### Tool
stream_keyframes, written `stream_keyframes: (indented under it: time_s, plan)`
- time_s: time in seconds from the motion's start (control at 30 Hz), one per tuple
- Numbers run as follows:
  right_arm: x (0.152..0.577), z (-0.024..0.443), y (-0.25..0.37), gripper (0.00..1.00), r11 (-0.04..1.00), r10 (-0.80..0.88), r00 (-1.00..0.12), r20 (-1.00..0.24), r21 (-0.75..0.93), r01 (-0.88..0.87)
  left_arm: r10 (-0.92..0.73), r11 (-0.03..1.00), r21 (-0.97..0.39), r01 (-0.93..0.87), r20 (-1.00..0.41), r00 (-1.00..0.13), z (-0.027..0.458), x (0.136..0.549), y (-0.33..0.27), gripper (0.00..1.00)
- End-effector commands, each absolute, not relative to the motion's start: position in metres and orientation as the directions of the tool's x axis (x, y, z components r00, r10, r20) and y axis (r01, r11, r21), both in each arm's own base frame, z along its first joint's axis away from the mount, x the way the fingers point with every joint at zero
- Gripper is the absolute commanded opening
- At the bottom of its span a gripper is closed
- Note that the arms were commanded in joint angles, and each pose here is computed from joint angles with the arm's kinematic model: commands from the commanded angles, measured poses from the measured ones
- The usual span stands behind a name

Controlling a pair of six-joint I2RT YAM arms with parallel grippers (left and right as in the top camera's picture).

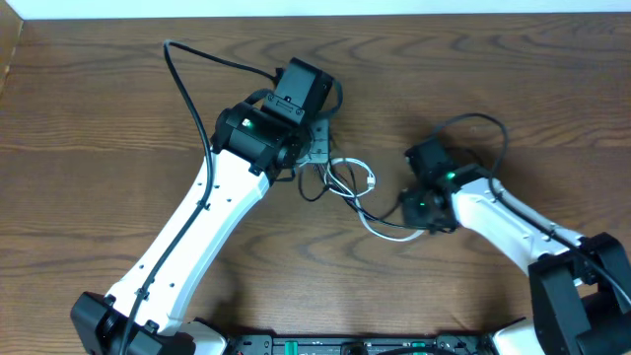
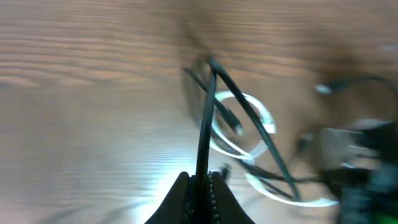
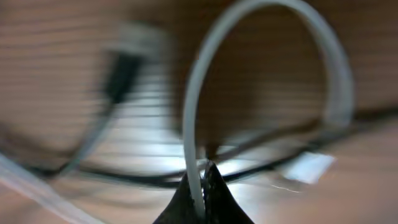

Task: Untangle cables
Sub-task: 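Pull the white cable right with the right gripper, away from the black cable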

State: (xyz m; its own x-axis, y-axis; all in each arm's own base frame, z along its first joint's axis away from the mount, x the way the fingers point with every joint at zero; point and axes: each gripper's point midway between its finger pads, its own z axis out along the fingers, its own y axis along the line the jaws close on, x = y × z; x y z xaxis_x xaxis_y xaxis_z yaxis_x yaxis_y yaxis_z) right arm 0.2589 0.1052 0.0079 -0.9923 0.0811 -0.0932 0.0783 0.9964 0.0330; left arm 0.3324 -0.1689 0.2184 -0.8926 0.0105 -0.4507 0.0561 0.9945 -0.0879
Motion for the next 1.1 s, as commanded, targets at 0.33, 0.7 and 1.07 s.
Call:
stream_keyframes:
  time_s: [0.33, 0.7, 1.07]
  plan:
    - [0.345, 0.242, -0.044, 0.01, 0.903, 0.29, -0.706, -0.646, -0.06, 0.426, -0.044, 0.989, 0.099, -0.111, -0.517, -0.855, 0.225, 0.35, -0.109, 0.08]
    - [0.333, 0.389, -0.127, 0.01, 0.778, 0.392, -0.293, -0.872, 0.144, 0.612, -0.08, 0.983, 0.105, -0.153, -0.508, -0.858, 0.224, 0.353, -0.092, 0.08]
    - [0.316, 0.405, -0.185, 0.01, 0.66, 0.405, -0.157, -0.901, 0.169, 0.732, -0.079, 0.982, 0.11, -0.154, -0.503, -0.861, 0.223, 0.351, -0.091, 0.08]
